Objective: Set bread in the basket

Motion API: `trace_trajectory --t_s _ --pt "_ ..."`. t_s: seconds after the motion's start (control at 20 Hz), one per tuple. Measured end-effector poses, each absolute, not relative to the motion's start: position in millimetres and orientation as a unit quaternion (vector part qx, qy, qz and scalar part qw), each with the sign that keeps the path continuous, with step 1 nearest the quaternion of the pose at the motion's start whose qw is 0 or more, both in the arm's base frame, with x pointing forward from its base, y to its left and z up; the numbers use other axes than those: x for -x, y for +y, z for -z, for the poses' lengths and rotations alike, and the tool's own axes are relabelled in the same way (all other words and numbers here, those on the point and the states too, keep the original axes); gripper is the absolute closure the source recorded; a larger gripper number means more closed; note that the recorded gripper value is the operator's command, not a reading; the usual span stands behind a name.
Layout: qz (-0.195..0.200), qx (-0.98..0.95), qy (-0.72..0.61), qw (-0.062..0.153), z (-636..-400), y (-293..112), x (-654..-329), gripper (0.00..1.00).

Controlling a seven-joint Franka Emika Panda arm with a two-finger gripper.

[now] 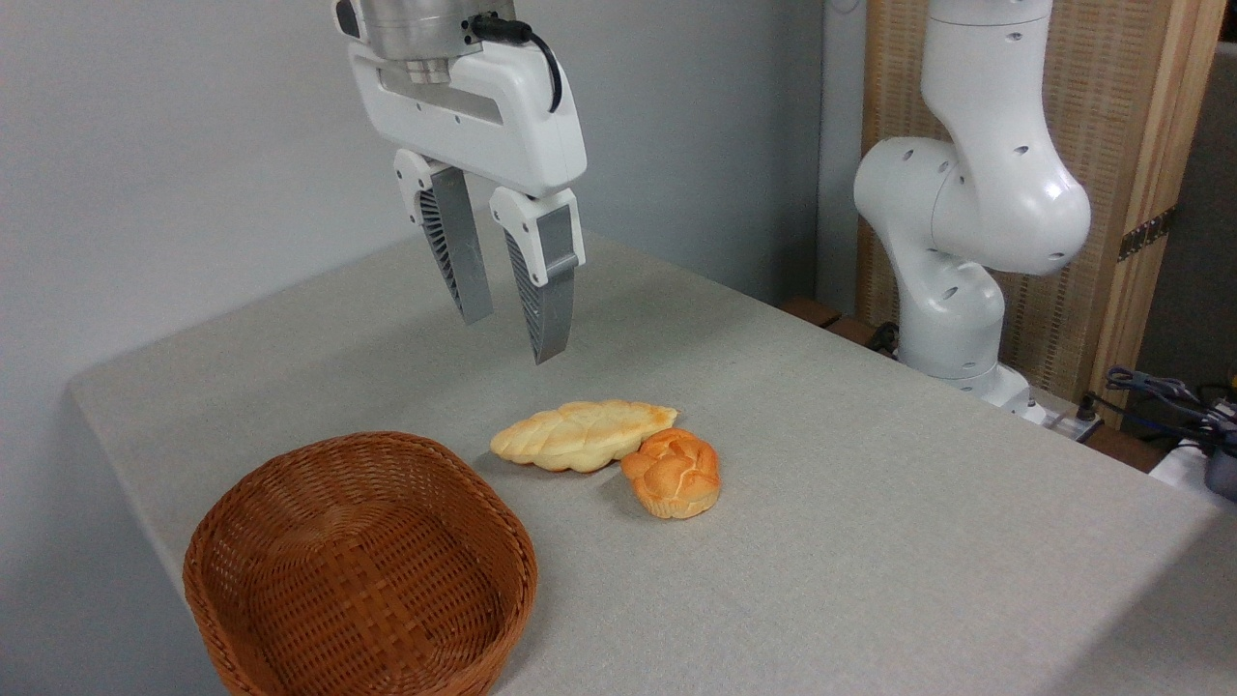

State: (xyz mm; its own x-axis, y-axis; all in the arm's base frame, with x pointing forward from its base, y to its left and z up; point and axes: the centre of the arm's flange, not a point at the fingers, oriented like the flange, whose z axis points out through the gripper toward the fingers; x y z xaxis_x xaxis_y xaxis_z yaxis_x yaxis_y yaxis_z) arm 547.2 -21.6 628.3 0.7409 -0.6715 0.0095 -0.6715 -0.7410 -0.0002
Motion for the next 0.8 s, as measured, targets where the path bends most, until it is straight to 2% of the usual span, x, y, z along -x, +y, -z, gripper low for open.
trace_trajectory --t_s 0.8 --pt "-0.004 -0.935 -0.354 0.002 -627.6 -14.7 -547.3 0.00"
